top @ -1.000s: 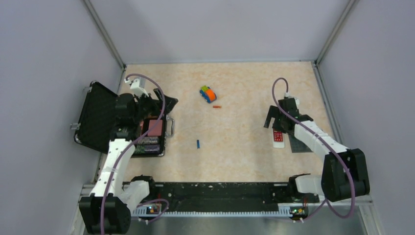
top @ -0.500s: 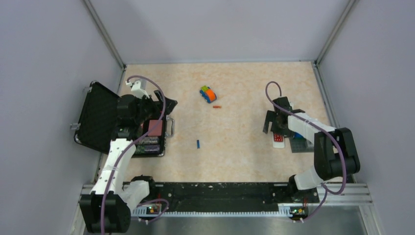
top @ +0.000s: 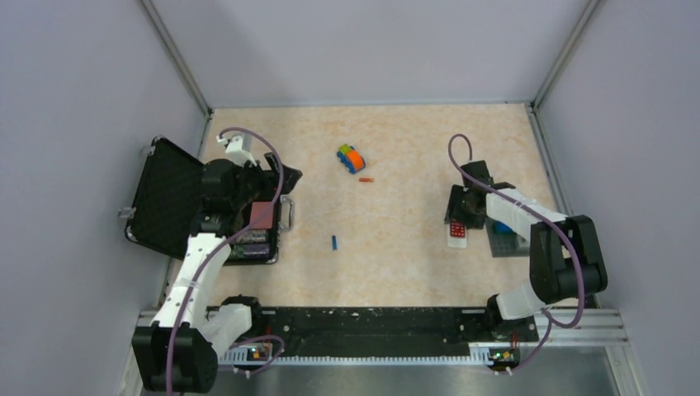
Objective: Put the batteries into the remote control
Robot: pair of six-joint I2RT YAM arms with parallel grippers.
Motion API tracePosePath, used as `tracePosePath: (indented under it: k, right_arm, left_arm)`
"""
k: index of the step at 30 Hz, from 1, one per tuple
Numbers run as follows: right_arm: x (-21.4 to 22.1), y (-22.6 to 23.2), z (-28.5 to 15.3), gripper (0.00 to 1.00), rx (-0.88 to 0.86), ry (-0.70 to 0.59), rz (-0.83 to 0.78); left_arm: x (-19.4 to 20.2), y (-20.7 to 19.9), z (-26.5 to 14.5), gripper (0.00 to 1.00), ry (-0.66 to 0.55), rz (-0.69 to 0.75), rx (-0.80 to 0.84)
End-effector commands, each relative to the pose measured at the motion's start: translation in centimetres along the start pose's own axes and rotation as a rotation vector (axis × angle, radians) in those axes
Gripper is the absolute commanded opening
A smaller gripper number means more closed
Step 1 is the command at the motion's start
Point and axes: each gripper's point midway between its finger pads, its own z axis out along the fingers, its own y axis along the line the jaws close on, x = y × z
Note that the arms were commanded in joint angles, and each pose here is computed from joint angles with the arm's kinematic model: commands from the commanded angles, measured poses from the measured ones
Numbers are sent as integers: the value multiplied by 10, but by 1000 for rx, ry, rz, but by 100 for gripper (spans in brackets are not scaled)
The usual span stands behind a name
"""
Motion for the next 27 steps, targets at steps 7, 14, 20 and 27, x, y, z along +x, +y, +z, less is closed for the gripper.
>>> tracePosePath:
  k: [7,14,20,27]
  right_arm:
    - [-31,154,-101,34,-744,-79,-164]
    - [-29,229,-212,35,-1247,-103,-278]
    - [-26,261,-291,35,-1518,-128,-401]
    - [-27,274,-359,36,-1722,-149,-443]
  left_arm:
    - [6,-35,12,93,28,-74,120]
    - [-12,-126,-6,95,13,-10,460]
    - [-26,-188,-26,97,13,19,662]
    - [-61,-217,-40,99,-43,-52,746]
